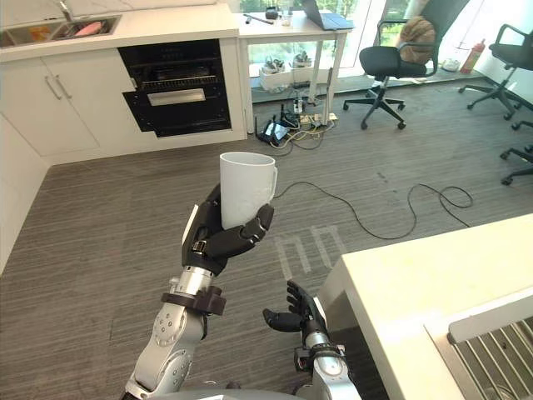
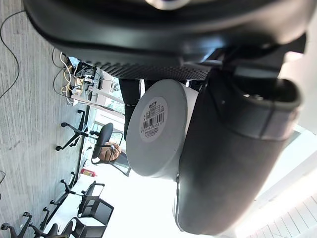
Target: Walk over to the sink, pick up the cup, carry it to the dishwasher, place the cup inside the dishwasher, then close the dishwasher door
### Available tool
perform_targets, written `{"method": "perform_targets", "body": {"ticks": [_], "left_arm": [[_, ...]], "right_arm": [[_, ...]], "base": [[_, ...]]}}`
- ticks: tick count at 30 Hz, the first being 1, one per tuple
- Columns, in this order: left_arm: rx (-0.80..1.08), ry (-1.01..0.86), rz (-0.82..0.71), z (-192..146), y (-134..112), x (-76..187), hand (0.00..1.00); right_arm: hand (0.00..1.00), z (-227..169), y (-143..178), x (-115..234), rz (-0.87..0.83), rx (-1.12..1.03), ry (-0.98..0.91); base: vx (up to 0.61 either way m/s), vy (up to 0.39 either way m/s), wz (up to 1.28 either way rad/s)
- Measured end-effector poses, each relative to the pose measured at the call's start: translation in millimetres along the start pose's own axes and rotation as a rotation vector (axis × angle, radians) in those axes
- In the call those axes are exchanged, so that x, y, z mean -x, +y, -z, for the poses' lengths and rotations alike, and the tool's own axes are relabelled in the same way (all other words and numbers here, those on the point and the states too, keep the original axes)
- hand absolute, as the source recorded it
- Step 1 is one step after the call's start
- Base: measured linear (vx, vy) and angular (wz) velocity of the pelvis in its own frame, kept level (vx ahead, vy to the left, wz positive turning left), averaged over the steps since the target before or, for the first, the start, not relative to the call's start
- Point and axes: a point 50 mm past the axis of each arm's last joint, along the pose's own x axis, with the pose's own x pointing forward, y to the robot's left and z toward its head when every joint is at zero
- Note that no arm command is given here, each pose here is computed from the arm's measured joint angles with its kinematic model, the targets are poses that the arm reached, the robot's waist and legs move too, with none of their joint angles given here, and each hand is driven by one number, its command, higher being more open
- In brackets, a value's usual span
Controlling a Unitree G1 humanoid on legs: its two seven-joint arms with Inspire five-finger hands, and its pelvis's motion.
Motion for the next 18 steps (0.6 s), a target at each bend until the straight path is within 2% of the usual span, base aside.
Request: {"method": "perform_targets", "body": {"ticks": [6,9,14,18], "left_arm": [[0.001,0.038,0.083,6,-11,3,0.3],[-0.008,0.067,0.133,10,-14,5,0.3],[-0.017,0.066,0.109,10,-9,3,0.3],[-0.017,0.083,0.094,14,-7,5,0.3]], "right_arm": [[0.9,-3,0,-6,-0.008,0.034,0.007],[0.9,0,0,-5,-0.009,0.056,0.016],[0.9,-4,0,-5,-0.015,0.069,0.002],[0.9,-12,-2,-5,-0.025,0.125,-0.035]], "base": [[-0.02,0.091,0.01],[0.07,0.022,0.65],[0.07,-0.089,0.69],[0.13,-0.141,0.18]]}}
